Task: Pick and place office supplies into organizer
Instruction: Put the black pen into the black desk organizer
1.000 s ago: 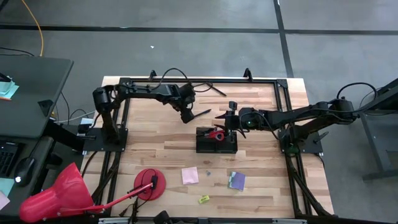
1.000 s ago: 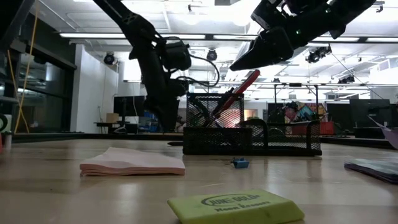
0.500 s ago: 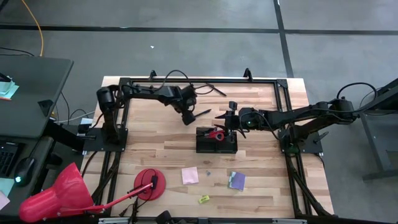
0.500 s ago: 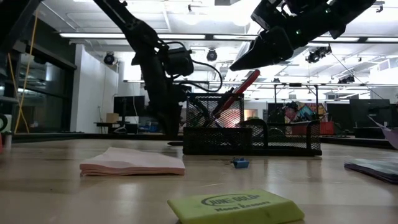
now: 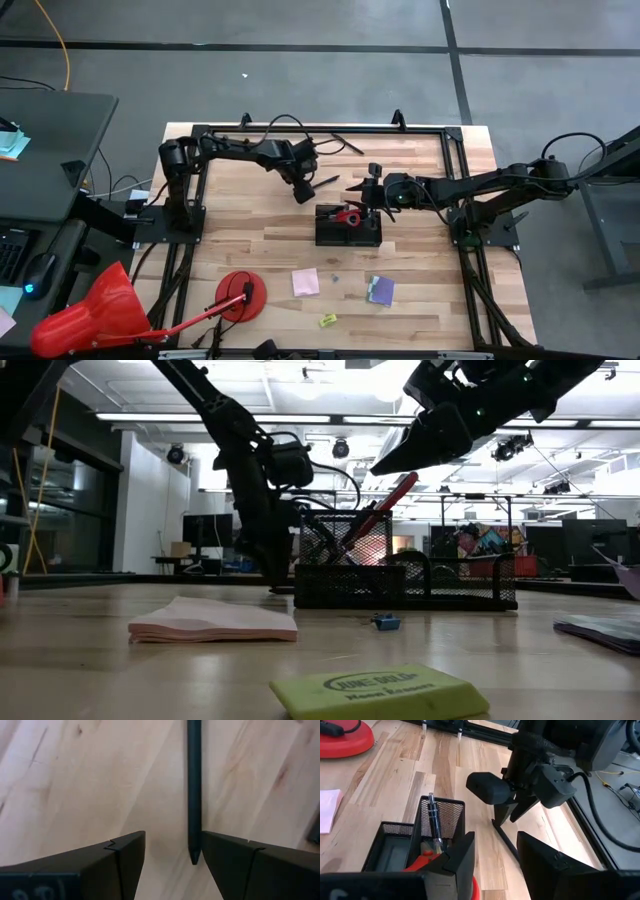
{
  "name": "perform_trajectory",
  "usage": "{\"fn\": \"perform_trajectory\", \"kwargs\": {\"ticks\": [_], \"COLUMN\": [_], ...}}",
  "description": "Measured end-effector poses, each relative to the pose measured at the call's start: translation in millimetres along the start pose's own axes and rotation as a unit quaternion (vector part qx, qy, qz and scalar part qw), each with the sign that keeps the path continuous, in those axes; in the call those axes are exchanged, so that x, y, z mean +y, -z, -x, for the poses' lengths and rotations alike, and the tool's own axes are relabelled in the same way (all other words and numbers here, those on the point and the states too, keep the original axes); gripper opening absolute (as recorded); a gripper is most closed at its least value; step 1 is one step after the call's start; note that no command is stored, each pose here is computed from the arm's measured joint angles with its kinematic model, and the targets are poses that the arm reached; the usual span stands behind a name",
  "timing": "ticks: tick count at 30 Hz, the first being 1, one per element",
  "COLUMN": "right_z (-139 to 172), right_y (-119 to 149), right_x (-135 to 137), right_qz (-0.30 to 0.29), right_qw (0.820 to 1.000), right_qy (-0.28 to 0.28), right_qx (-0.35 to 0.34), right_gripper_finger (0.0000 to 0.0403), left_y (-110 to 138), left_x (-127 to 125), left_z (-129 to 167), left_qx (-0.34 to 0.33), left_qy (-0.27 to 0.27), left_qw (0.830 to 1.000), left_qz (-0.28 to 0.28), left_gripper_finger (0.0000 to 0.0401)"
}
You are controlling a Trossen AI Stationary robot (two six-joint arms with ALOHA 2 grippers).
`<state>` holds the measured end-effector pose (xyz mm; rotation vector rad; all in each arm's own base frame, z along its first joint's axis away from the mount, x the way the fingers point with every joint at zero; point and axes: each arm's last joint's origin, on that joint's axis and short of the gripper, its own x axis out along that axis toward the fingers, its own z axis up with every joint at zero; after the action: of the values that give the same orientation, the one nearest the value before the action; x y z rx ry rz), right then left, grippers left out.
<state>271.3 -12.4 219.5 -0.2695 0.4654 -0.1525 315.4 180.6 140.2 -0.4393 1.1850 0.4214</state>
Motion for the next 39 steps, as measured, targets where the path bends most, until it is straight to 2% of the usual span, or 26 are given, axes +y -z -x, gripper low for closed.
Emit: {"fn": "perform_trajectory", "kwargs": {"ticks": [11,16,22,26,31,35,39], "right_z": [0.0,0.0,0.1,0.1,0.1,-3.5,-9.6], "right_y": [-0.1,0.4,0.3,0.4,1.0,3.7,6.4], "right_x": [0.0,0.2,0.2,0.2,0.5,1.9,3.9], "right_qz": [-0.002,-0.002,-0.005,-0.008,-0.007,-0.006,-0.006], "right_qw": [1.000,1.000,1.000,1.000,1.000,1.000,1.000], "right_qy": [0.000,-0.002,-0.003,-0.003,-0.006,-0.009,-0.010], "right_qx": [-0.001,0.002,0.001,0.002,0.004,0.012,0.016], "right_gripper_finger": [0.0138,0.0138,0.0138,0.0138,0.0138,0.0138,0.0138], "left_y": [-0.1,-0.3,-1.1,-2.6,-2.9,-2.8,-3.2], "left_x": [1.9,1.7,-3.0,-4.5,-4.0,-3.8,-3.3], "left_z": [-3.0,-3.0,-5.5,-9.3,-15.8,-17.3,-18.0], "left_qx": [0.000,-0.001,-0.005,-0.013,-0.009,-0.008,-0.012], "left_qy": [-0.012,-0.011,-0.008,-0.001,-0.027,-0.027,-0.025], "left_qw": [1.000,1.000,0.996,0.995,0.995,0.995,0.996], "left_qz": [0.003,-0.017,-0.093,-0.096,-0.092,-0.092,-0.086], "left_gripper_finger": [0.0184,0.0184,0.0184,0.0184,0.0183,0.0165,0.0121]}}
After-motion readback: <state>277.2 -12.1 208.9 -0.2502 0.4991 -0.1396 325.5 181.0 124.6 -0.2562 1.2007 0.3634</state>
